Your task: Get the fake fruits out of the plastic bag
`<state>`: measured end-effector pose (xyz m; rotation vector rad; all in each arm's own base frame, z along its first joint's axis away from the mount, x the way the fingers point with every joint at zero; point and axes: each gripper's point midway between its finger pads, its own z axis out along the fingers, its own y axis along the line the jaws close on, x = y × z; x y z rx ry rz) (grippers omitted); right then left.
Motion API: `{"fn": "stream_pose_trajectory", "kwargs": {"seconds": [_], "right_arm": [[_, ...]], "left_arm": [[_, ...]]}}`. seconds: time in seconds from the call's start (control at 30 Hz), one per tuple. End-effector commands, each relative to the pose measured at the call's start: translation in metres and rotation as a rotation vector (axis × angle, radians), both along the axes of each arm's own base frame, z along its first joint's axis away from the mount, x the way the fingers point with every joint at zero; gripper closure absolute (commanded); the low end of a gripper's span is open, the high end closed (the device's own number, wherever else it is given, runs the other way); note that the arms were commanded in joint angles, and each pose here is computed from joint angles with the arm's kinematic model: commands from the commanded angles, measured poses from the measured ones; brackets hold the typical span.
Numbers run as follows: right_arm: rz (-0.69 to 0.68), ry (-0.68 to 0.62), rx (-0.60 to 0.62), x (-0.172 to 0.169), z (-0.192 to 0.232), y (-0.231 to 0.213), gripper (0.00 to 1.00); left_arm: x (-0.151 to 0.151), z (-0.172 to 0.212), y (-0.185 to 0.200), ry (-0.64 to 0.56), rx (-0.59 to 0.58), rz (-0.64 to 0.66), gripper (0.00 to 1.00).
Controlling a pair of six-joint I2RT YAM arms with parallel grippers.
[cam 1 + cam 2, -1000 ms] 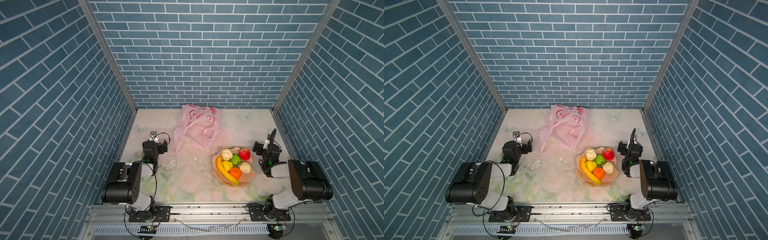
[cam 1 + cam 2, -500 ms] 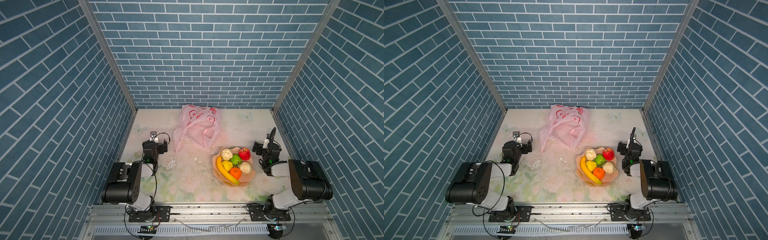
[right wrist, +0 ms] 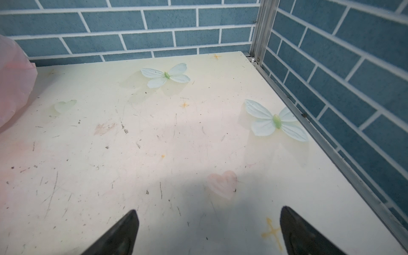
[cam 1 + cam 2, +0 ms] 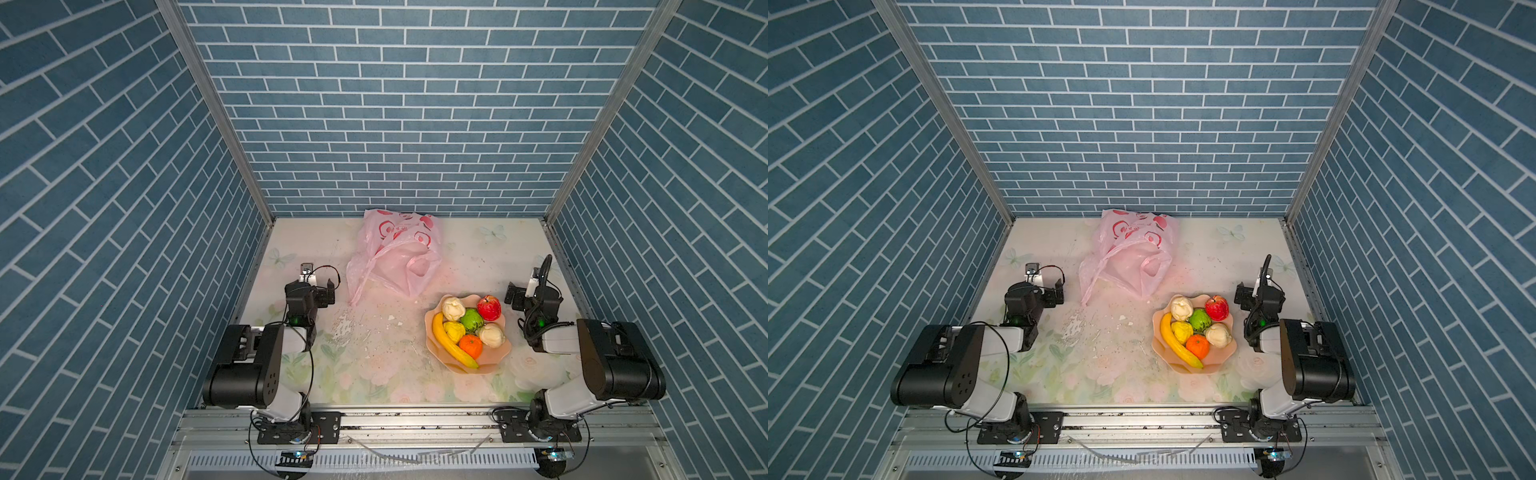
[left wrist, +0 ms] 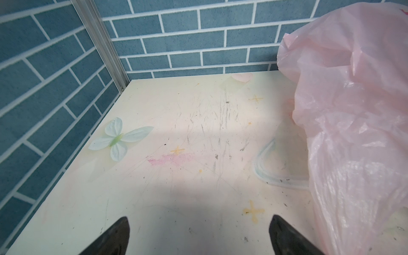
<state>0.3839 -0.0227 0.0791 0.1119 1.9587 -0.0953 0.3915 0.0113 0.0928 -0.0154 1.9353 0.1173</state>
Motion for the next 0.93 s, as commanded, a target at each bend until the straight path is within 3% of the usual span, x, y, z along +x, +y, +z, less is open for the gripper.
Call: {"fn": "stream_pose_trajectory", "kwargs": {"seconds": [0.0,0.9], "right_arm": [[0.012,-0.019,-0.026,0.0091,0.0089,-0.0011,0.01],[0.032,-0.014,0.003,0.0108,0.0087,-0.0020,0.01]], "left_arm": [[0.0016,0.0011,0.0007,-0.009,0.009,-0.004,0.01],[0.0017,0.0008,0.0007,-0.009,0.007,-0.004,0.01]]}}
